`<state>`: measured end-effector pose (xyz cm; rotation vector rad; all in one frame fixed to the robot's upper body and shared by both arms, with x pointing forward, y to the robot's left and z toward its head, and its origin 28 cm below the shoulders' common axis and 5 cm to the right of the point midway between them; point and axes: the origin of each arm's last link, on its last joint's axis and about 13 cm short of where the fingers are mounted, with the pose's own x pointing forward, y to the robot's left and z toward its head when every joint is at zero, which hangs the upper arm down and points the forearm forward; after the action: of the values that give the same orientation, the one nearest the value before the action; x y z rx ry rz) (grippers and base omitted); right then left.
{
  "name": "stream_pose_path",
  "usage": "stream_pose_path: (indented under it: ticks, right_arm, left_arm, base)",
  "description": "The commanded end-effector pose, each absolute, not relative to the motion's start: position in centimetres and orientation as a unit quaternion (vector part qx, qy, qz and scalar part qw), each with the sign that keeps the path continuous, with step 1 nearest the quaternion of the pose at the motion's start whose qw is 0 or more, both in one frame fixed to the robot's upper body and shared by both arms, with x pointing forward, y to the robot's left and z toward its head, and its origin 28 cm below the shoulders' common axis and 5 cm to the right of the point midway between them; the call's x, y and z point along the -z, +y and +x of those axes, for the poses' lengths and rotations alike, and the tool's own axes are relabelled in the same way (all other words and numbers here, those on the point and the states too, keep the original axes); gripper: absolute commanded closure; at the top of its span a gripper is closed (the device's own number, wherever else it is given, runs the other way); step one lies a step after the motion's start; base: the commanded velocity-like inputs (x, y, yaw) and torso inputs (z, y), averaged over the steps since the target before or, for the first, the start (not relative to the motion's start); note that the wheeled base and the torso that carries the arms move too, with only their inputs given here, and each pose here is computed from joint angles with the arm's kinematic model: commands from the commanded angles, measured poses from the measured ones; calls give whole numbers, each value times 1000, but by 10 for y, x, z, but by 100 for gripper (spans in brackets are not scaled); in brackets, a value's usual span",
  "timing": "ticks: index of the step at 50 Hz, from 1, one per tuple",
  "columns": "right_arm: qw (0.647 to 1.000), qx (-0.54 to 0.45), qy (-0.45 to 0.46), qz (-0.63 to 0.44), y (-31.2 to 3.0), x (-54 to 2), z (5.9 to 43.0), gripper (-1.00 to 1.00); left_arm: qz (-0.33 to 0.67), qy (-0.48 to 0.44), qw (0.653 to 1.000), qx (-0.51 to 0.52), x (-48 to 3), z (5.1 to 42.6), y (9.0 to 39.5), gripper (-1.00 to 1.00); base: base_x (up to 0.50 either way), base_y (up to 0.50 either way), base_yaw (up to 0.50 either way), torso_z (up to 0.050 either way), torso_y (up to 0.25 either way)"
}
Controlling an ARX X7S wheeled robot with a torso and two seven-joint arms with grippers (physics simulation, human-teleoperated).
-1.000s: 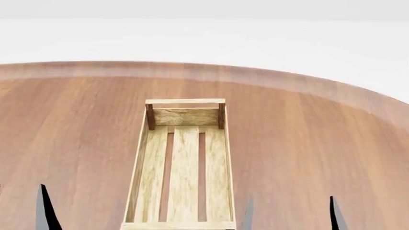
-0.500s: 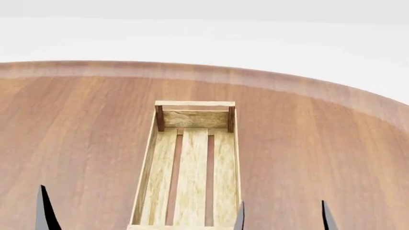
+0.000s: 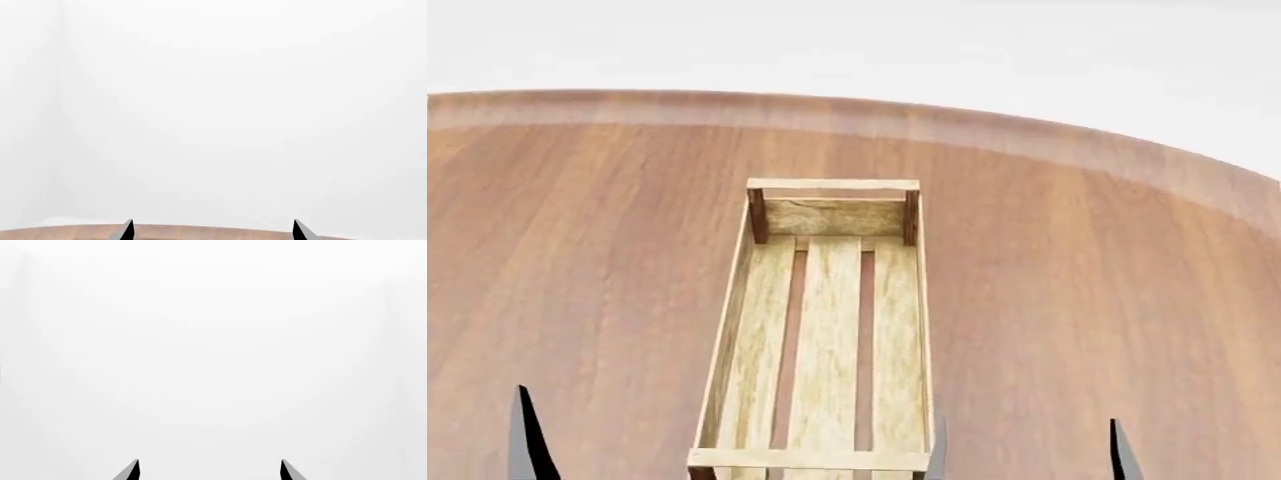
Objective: Stack the right bowl on the left bowl and place them in the tray.
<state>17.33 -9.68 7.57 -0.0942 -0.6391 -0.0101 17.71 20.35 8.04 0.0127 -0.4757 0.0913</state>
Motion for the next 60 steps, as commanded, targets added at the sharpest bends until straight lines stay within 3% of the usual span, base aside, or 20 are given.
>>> stream_pose_path:
  ticks: [1, 29, 49, 54, 60]
  right_arm:
    - [947, 7, -318, -53, -97, -77, 174, -100]
    - [947, 7, -317, -53, -97, -75, 174, -100]
    - [947, 9, -316, -52, -98, -76, 174, -100]
    - [947, 12, -317, -52, -99, -78, 174, -100]
    - [947, 13, -317, -53, -99, -77, 175, -100]
  left_arm:
    - [19, -234, 971, -52, -80, 179, 205, -100]
    - [18, -238, 970, -54, -81, 179, 205, -100]
    - [26, -225, 972, -59, -84, 180, 207, -100]
    - [14, -170, 982, -75, -88, 187, 215, -100]
    - [71, -146, 983, -83, -90, 188, 230, -100]
  base:
    - [0, 0, 0, 0, -250]
    - [0, 0, 0, 0, -250]
    - [0, 0, 0, 0, 0]
    - [0, 0, 0, 0, 0]
    - [0, 0, 0, 0, 0]
